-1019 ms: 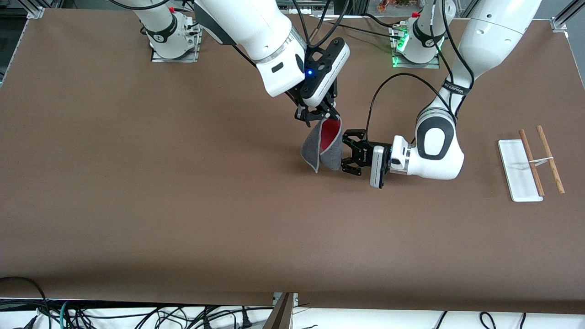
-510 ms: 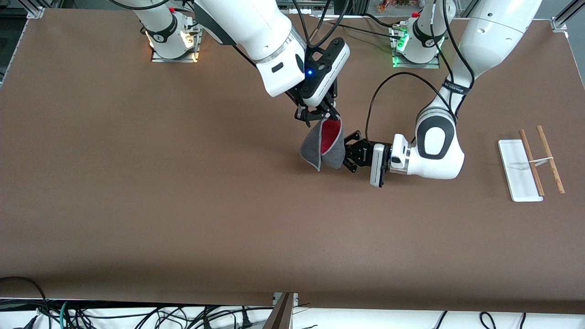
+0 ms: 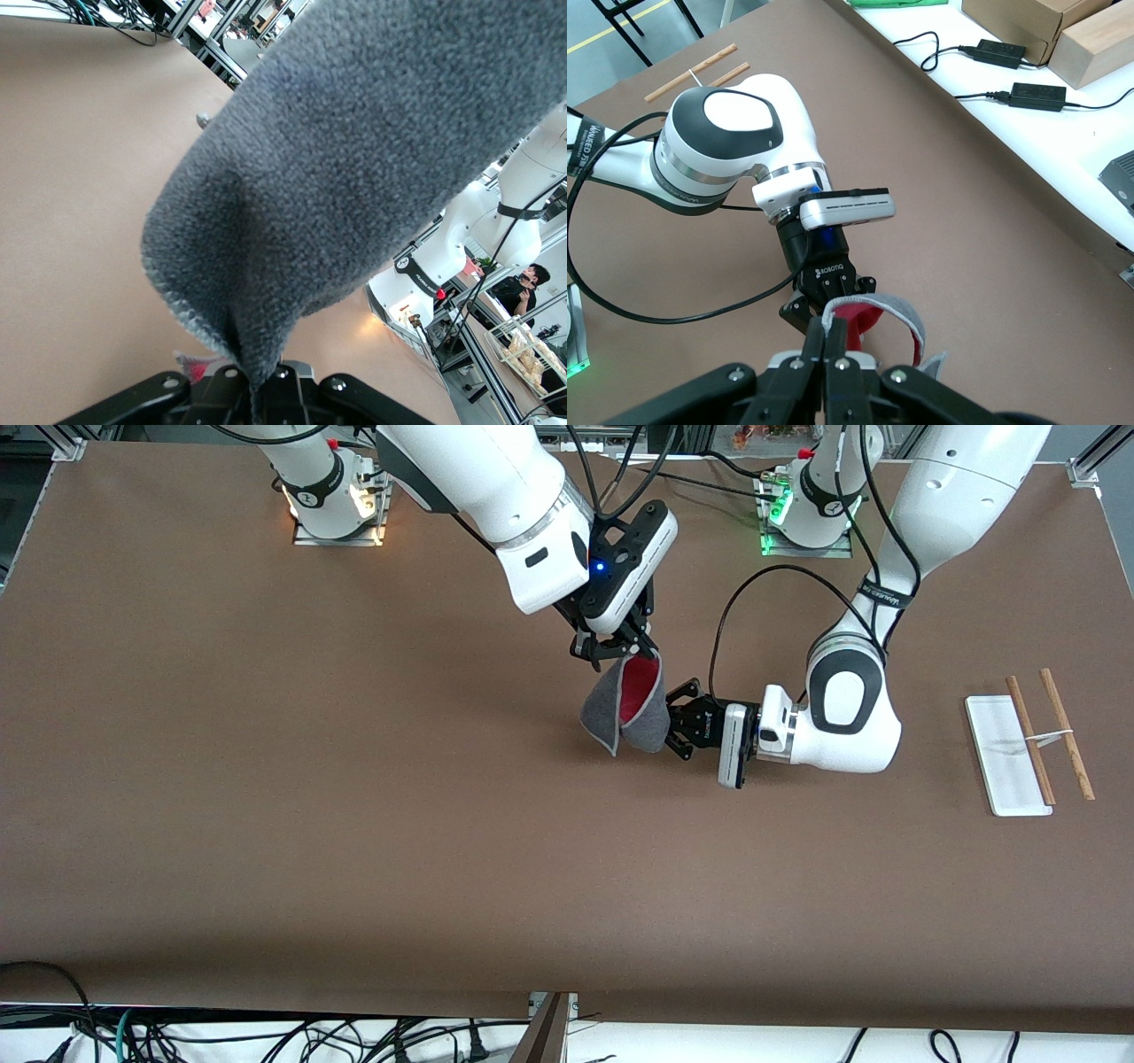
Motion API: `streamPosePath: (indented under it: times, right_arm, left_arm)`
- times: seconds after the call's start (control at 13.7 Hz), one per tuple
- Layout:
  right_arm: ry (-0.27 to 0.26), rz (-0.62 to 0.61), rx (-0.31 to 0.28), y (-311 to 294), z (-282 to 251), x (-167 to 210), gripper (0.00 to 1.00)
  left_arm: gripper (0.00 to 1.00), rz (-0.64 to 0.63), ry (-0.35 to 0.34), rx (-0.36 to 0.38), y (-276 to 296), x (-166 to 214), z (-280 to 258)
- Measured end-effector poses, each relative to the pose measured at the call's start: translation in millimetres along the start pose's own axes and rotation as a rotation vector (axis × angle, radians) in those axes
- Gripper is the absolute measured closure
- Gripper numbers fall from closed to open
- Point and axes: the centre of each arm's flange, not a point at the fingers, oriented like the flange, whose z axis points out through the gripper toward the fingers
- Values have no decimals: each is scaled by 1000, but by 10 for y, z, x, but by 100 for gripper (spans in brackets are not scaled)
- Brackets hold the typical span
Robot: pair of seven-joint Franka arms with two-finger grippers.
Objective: Pass towel and hang on rack
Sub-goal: 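Close the left gripper on the hanging towel's edge, then open the right gripper and release the towel to the left gripper, then carry the towel with the left gripper while the right gripper retracts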
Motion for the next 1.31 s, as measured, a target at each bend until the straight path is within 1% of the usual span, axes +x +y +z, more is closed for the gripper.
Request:
streamPosePath:
  times: [0.07,0.15,0.22,0.29,0.36,0.44,0.66,0.73,0.8,0.87,1.02,1.16,1.31]
  right_arm:
    - [-3,4,0,6,1,-4,94]
    - [-11,9,0,23,5,-15,87]
    - [-23,17,-2,64,7,-35,77]
    - [-38,27,-4,132,4,-61,68]
    - [-56,37,-7,212,-1,-94,57]
    - [-73,46,-8,274,-4,-123,48]
    - [-90,69,-4,311,1,-151,13]
    - [-108,73,-2,315,9,-172,1]
    - [-136,81,-3,351,12,-211,0]
    - [-169,96,-8,447,-3,-267,0]
    - [-234,150,-39,859,-108,-435,0]
    - [-315,214,-75,1339,-255,-669,0]
    - [-380,271,-100,1678,-441,-875,0]
  left_arm:
    - [98,0,2,-1,-1,1,-11]
    - [98,0,3,-1,0,5,-20]
    - [98,3,4,-1,7,18,-28]
    - [98,6,5,-1,23,42,-37]
    - [98,8,5,-5,55,80,-48]
    - [98,5,6,-8,96,124,-67]
    - [98,-13,11,-16,209,245,-158]
    - [98,-18,14,-18,229,266,-191]
    - [98,-25,11,-16,239,277,-234]
    - [98,-21,-10,-6,245,291,-294]
    - [98,23,-100,35,267,400,-508]
    - [98,79,-188,68,306,558,-769]
    - [98,111,-263,84,328,621,-1079]
